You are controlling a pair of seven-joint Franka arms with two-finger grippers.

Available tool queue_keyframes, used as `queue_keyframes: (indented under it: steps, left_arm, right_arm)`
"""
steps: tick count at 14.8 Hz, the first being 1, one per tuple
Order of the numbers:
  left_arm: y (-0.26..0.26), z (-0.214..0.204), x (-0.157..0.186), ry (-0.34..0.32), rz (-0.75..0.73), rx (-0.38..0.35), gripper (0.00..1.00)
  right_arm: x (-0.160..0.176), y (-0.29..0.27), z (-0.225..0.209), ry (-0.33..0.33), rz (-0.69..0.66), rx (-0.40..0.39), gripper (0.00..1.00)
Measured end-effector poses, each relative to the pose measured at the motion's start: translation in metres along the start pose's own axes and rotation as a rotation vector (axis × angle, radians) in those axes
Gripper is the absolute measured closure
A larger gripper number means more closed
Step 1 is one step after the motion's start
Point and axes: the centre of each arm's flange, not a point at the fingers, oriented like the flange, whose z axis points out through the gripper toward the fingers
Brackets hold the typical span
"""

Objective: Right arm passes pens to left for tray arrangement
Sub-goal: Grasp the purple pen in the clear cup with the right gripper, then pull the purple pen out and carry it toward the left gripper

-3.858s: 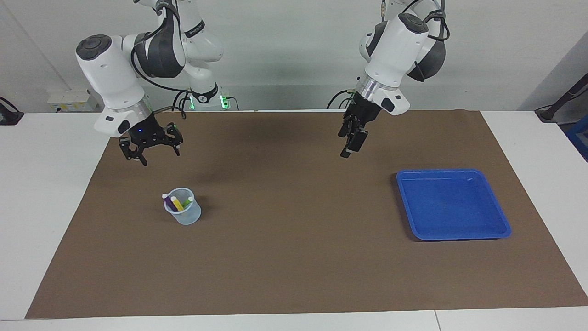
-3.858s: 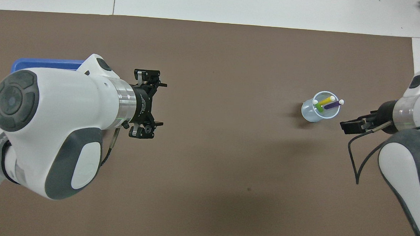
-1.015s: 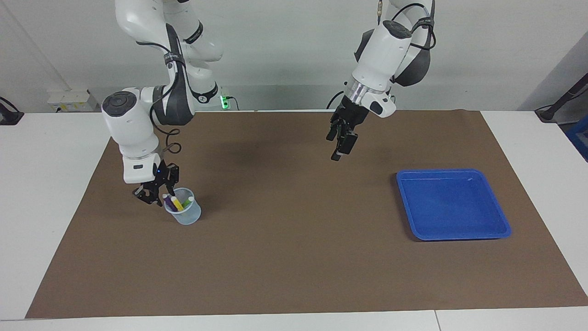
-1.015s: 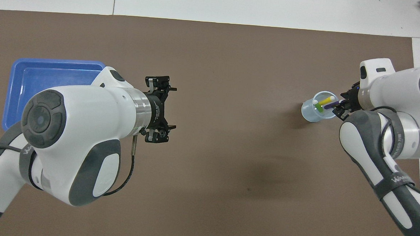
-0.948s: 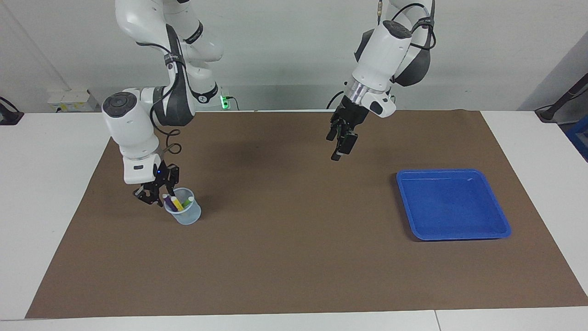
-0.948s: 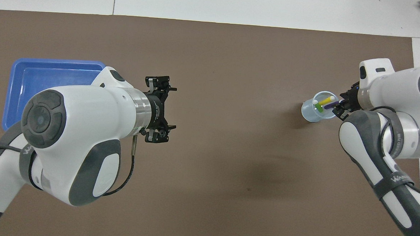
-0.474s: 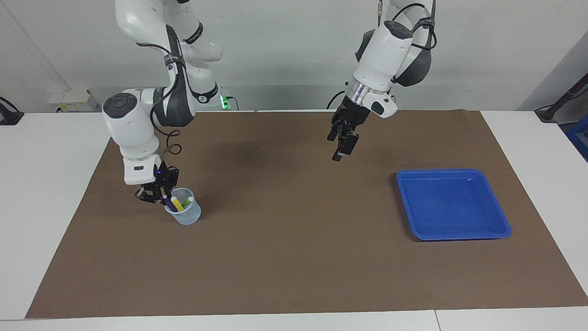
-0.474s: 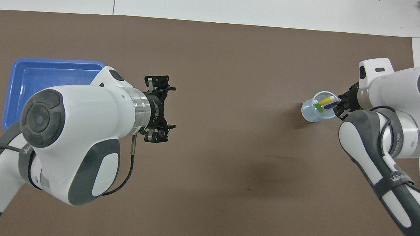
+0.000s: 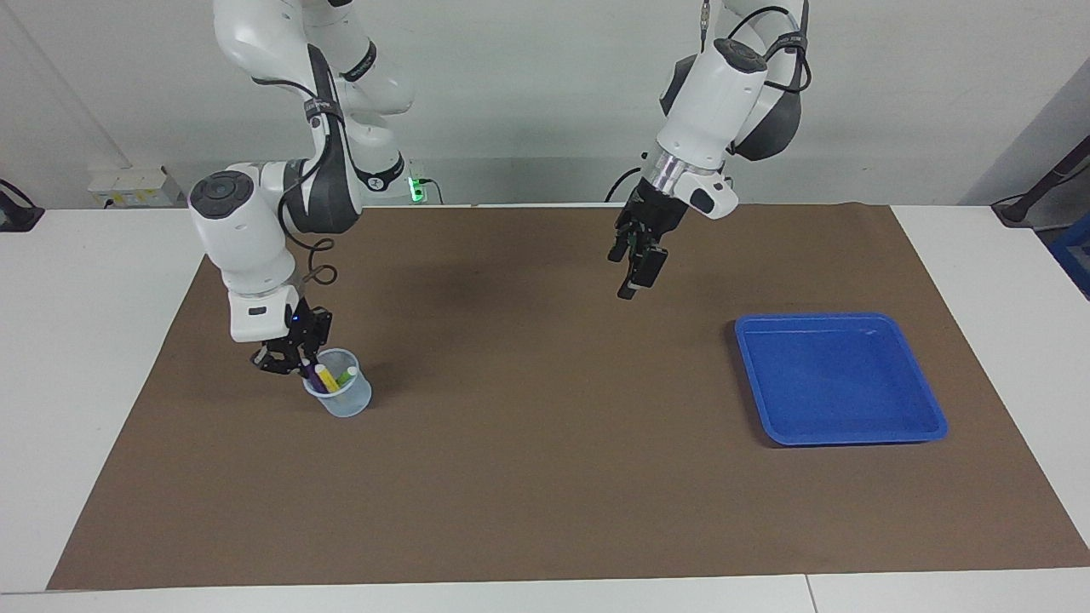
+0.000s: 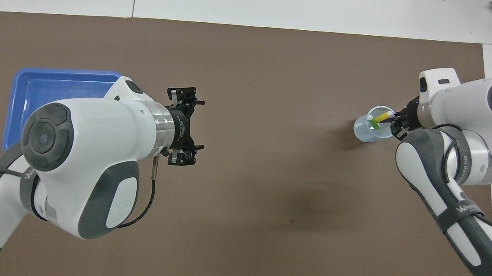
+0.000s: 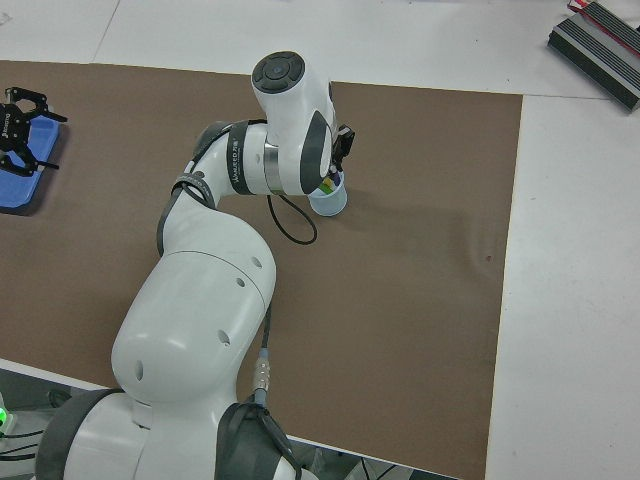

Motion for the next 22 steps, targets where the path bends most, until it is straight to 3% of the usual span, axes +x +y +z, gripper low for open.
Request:
queue_keyframes:
  steps: [7, 12, 16, 22]
  left_arm:
    - [0.002, -0.001, 0.004, 0.002, -0.007, -0.002, 0.0]
    - [0.0, 0.0, -0.001, -0.001, -0.003, -0.001, 0.0]
    - [0.0, -0.001, -0.001, -0.002, -0.006, -0.002, 0.0]
    - [0.0, -0.001, -0.001, -0.002, -0.01, -0.001, 0.0]
  right_arm:
    - [0.001, 0.015, -0.068, -0.04, 0.023, 0.051, 0.81]
    - [-0.011, 0.007, -0.153, 0.014, 0.112, 0.154, 0.81]
    - [0.003, -0.004, -0.167, 0.092, 0.4, 0.263, 0.81]
    - [0.092, -0.075, -0.169, 0.147, 0.714, 0.479, 0.81]
